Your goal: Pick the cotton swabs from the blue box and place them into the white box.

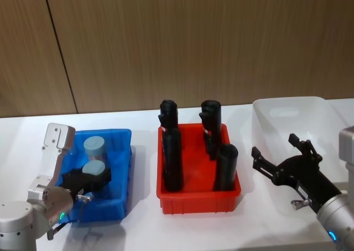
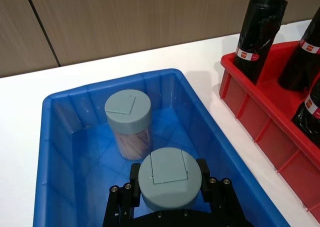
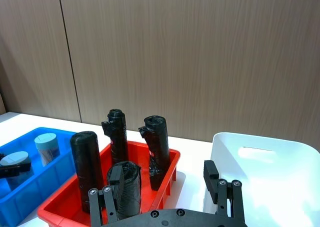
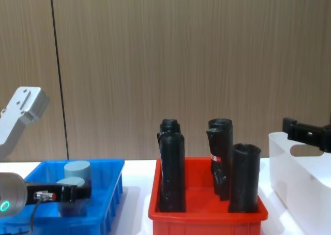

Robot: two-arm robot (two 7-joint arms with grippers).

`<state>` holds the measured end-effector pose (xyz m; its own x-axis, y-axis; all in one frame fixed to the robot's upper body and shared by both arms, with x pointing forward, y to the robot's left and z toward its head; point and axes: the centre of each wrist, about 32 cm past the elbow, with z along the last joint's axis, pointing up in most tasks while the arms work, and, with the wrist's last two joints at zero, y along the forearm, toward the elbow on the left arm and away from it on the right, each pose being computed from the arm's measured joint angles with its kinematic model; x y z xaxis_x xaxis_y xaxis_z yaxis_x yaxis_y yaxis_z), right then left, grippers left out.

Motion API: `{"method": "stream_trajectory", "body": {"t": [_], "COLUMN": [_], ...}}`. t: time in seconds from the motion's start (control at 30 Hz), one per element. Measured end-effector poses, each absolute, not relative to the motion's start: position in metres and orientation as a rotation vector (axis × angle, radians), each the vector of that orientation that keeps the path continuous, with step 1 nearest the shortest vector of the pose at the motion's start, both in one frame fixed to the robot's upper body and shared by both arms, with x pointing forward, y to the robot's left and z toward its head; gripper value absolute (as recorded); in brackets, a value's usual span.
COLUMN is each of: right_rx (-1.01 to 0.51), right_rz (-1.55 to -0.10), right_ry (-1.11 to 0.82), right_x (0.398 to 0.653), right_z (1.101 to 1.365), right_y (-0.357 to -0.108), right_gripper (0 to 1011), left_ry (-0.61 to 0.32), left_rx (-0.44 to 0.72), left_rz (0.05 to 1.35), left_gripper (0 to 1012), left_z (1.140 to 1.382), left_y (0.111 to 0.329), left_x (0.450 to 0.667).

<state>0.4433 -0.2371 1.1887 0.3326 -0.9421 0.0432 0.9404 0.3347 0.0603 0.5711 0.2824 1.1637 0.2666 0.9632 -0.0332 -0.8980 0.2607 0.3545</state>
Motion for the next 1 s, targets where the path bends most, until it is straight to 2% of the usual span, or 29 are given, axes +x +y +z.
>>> {"method": "stream_trajectory", "body": {"t": [0.43,0.63,1.0], "right_rx": [0.026,0.026,0.026], "right_rz": [-1.229,-1.230,-1.230], "right_ry": [-0.075,-0.075,-0.075], "right_x": [0.443,0.443,0.443], "right_z": [1.189,1.189,1.189], "right_y": [-0.237,-0.237,-0.237], "right_gripper": [1002,1002,1002], "left_ry": [0.139,0.058,-0.031], "left_rx": [0.237,0.211,0.171], "left_rz": [1.252,1.196,1.062], "left_gripper": [668,668,668], "left_z": [1.182,1.199,1.222], "left_y": [0.280,0.280,0.282], "left_x": [0.560,0.552,0.543]}}
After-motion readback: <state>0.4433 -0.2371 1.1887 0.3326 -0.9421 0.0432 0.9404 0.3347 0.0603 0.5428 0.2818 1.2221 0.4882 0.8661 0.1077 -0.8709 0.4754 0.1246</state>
